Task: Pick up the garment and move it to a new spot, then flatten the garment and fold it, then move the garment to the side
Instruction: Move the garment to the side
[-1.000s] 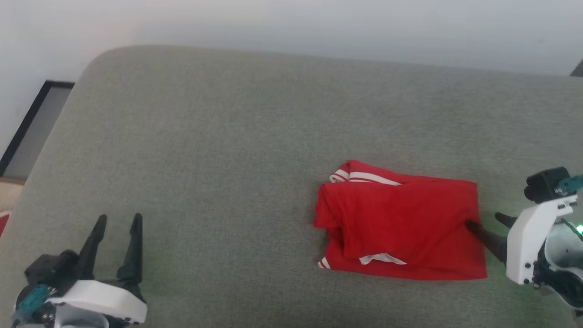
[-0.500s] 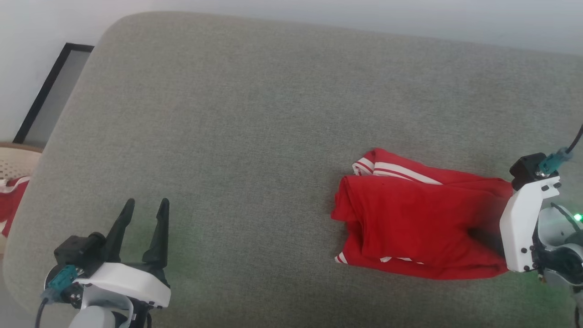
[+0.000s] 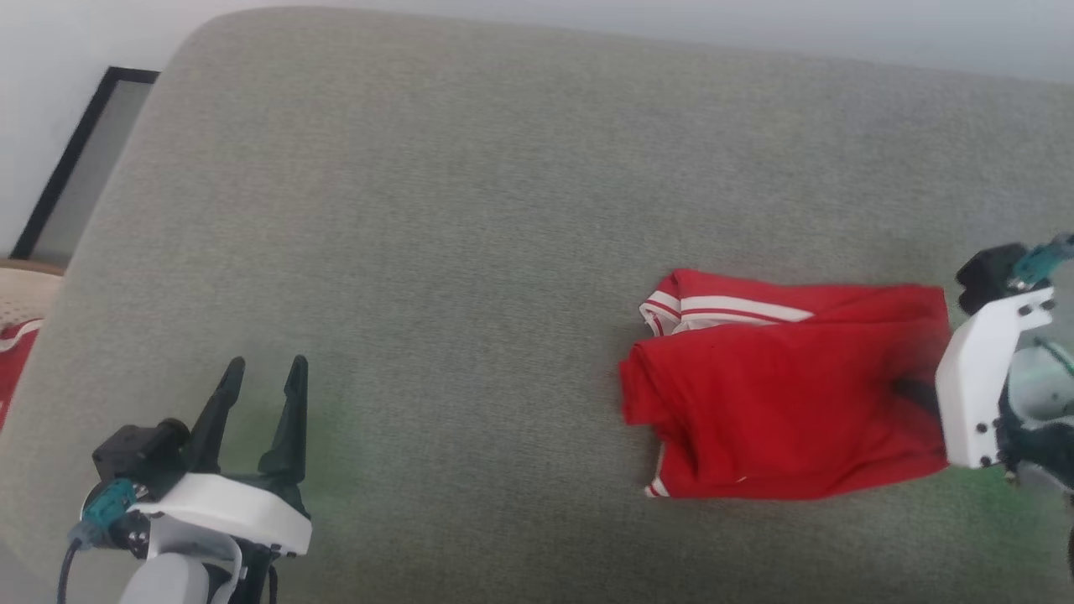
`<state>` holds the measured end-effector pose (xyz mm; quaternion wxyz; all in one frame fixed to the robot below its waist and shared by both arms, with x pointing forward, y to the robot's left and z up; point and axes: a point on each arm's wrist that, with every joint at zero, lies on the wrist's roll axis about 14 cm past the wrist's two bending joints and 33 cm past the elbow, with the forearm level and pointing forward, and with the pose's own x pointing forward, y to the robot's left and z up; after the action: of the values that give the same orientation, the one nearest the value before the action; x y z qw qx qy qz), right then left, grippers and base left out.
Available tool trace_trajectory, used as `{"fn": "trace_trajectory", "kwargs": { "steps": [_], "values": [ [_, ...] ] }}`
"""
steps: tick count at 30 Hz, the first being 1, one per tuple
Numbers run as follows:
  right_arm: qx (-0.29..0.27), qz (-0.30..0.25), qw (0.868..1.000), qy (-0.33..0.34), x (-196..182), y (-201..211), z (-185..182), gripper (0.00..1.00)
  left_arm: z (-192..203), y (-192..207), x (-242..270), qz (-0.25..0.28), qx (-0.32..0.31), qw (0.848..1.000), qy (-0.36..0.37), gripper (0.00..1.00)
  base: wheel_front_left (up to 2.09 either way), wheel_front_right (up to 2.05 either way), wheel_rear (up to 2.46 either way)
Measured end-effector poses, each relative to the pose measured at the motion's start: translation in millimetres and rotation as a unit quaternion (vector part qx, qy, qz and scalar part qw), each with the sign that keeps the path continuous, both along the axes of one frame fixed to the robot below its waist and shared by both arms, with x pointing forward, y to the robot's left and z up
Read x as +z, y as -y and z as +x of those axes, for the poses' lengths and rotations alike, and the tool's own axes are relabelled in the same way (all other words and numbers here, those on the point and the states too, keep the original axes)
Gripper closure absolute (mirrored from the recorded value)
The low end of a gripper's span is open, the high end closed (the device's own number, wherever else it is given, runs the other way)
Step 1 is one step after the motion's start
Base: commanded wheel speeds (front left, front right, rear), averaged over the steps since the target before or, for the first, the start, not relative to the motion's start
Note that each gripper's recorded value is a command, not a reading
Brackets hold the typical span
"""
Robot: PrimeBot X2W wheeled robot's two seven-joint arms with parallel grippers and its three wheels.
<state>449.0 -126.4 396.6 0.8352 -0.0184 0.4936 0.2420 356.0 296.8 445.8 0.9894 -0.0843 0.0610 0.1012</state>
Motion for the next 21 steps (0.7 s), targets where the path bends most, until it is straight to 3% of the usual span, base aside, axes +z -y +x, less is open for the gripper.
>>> {"fn": "trace_trajectory", "kwargs": {
  "steps": [11,21],
  "values": [
    [-0.079,-0.030,0.995,0.056,26.3,66.2,31.5,1.00,40.2,28.7,-1.4,-0.003,-0.051,0.999,0.009,0.00,0.00,0.00,0.00],
    [-0.168,-0.078,0.974,0.129,66.1,152.2,51.4,1.00,93.4,84.5,-1.9,-0.009,-0.137,0.990,0.028,0.00,0.00,0.00,0.00]
  ]
}}
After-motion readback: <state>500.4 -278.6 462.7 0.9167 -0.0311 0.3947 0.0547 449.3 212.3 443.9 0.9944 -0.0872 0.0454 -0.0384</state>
